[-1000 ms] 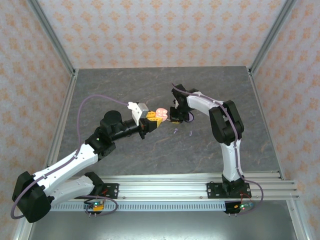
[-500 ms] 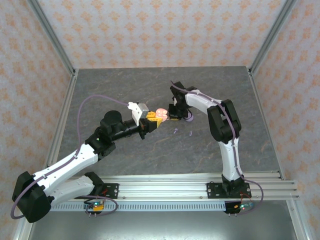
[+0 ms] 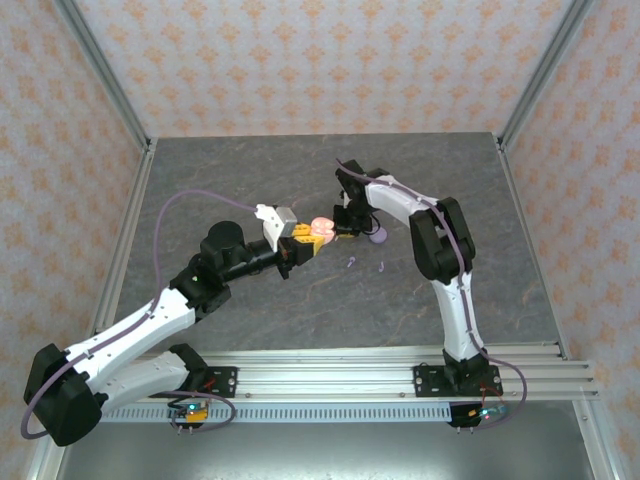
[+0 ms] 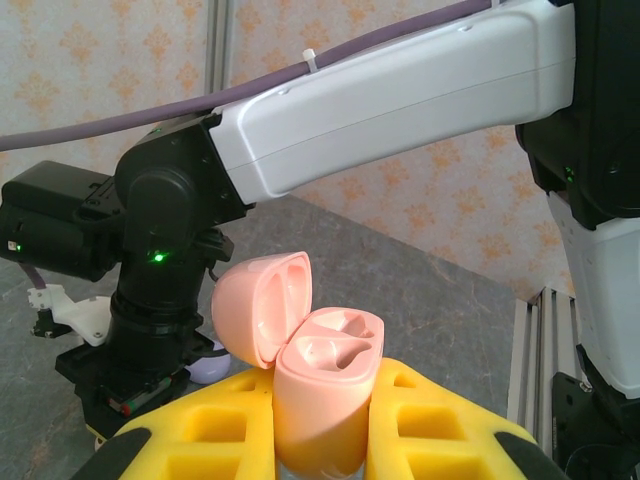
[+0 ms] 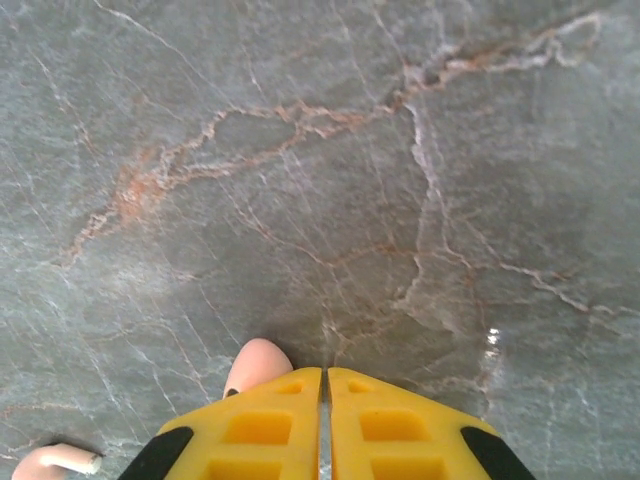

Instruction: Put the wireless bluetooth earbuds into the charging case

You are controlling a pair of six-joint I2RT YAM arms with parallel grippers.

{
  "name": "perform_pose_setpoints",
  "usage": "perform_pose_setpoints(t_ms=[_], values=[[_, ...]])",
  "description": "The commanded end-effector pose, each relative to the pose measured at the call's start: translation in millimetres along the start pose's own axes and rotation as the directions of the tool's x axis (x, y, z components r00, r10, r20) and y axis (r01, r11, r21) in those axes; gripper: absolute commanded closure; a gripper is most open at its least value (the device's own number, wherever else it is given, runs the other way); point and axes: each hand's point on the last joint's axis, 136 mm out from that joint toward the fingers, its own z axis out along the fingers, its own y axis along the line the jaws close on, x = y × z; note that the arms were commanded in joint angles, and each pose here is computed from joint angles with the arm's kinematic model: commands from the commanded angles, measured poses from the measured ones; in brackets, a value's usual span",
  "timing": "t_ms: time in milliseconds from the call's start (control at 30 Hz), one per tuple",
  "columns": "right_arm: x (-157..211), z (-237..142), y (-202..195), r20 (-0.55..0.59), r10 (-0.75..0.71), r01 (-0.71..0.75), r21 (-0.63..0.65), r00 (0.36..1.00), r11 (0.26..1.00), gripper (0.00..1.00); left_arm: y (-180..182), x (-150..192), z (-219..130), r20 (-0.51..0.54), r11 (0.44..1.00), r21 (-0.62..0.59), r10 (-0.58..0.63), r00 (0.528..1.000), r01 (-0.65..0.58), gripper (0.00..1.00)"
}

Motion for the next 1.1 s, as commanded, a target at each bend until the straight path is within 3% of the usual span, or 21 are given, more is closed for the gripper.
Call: perform_pose_setpoints(t_ms=[0,267,533,800,1067], values=[[-2.6,5.4,-3.0,-0.003,-0.027,0.027,0.042,1.000,0.999,0.89,-1.9,-13.5,-5.0,0.040,1.000,-0.009,0.005,0.999,-0.005,0.96],[-7.8,-10.8,-4.9,0.039,-0.036,0.033,0.069,0.999,0.997,0.88,-1.8,-14.3,-5.1,0.039,1.000,-0.010,0.008,0.999,-0.008,0.96],[-3.8,-40.5,16.1,0.075,-0.037,0.040,-0.030,0.996,0.999,0.83,-2.1,-14.9,-5.9,0.040,1.000,-0.011,0.014,0.999,-0.014,0.96],[-3.4,-37.4,24.4,0.066,-0.004,0.008,-0.064,0.998,0.998,0.68,-2.1,-12.8,-5.3,0.034,1.000,-0.009,0.013,0.999,-0.012,0.96],[-8.2,-28.7,13.6,0.081,0.054,-0.056,0.016,0.995,0.998,0.58,-1.5,-11.0,-4.8,0.032,1.000,-0.011,0.011,0.999,-0.011,0.96]])
